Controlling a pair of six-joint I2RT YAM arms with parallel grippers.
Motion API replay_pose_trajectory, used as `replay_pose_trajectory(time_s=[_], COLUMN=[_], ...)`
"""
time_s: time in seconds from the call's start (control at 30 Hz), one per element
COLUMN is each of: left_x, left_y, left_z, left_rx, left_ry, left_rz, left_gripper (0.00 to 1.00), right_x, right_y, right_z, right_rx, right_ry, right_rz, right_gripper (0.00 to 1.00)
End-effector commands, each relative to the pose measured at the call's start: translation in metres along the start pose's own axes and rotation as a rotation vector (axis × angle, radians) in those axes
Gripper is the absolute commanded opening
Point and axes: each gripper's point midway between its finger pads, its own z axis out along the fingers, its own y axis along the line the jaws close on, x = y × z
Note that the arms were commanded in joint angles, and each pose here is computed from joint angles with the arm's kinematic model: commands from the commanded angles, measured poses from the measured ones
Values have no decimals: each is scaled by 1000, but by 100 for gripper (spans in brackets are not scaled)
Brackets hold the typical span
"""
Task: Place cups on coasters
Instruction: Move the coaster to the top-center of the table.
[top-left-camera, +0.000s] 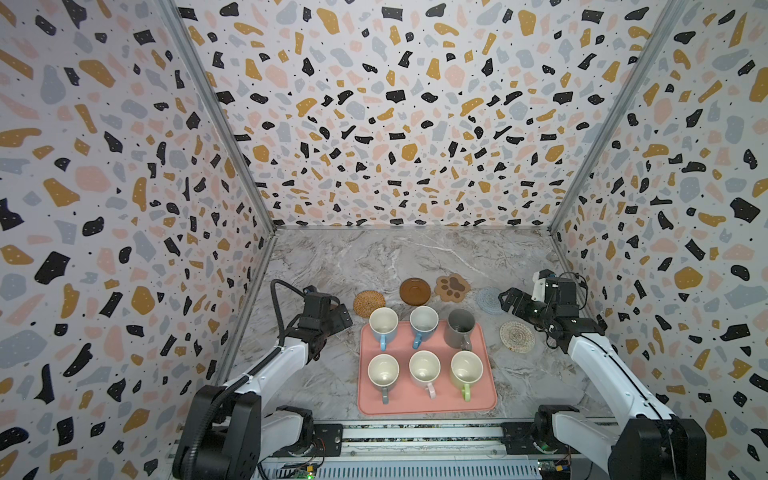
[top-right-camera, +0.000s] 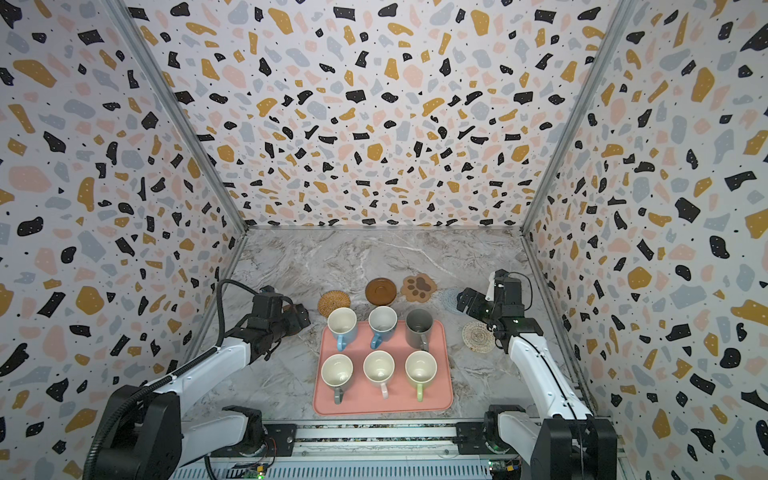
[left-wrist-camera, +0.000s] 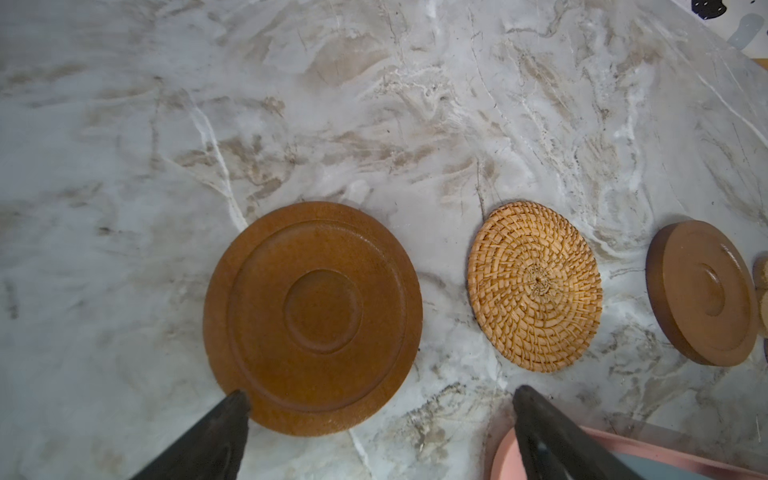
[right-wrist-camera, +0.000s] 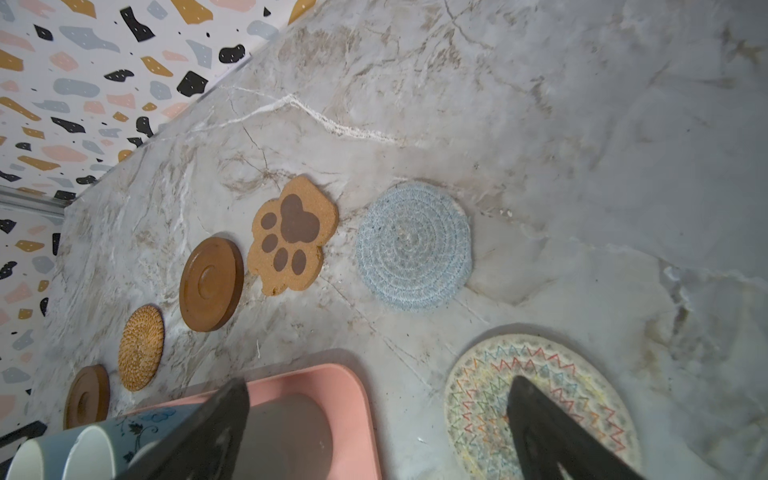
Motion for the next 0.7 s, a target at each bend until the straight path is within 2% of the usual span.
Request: replay_pose_trajectory(time_s=[0.0,0.23,0.67], left_x=[-16,-17,-9], left_y=[-23,-33,-23], left_z=[5,25,49], left_rx=[59,48,-21], left_ry=[-21,16,39], left_rz=[6,-4,-56], left_gripper=[100,100,99], right_x=[8,9,16], right_y=[0,0,-6], right_z=[-2,-6,-4], right_rx=[-12,-14,0], right_ry=[29,23,38], right_rz=[19,13,21], right_gripper=[99,99,99])
